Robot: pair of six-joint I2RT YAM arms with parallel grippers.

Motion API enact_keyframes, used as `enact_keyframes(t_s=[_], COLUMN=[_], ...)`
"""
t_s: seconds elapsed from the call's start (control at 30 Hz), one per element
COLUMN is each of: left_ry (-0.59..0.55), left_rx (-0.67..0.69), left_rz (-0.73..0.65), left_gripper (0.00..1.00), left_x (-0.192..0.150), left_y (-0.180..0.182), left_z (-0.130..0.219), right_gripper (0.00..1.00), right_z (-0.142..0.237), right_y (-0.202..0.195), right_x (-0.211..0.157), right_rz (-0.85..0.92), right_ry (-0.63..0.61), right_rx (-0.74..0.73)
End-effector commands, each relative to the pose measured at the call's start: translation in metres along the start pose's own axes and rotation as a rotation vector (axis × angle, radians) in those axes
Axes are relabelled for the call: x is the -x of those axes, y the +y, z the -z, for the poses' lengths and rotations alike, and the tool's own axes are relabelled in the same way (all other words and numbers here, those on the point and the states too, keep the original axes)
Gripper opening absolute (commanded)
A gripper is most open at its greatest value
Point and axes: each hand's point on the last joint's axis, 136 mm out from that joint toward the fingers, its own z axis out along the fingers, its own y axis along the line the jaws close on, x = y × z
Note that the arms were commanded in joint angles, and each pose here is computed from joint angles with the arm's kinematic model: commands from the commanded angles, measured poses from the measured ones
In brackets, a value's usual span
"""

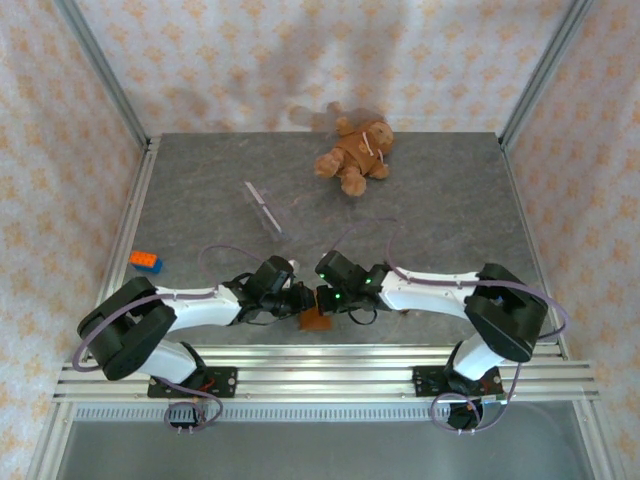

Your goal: Put the credit cards into the card holder

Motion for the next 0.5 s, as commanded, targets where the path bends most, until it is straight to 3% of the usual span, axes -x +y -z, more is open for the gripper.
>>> enact_keyframes(t_s=[0.0, 0.47], left_ry=[0.046, 0.003], left_rx=[0.075, 0.031], left_rz=[0.050, 0.086], left_gripper=[0.16, 0.13], left_x=[-0.017, -0.008], left_y=[0.030, 0.030], left_z=[-0.007, 0.009], right_gripper=[0.00, 0.00], right_z=[-0.008, -0.020], right_y=[0.011, -0.003], right_x=[0.001, -0.008], right_rz=[-0.011, -0.005], right_ry=[0.004, 0.024], right_rx=[0.034, -0.013])
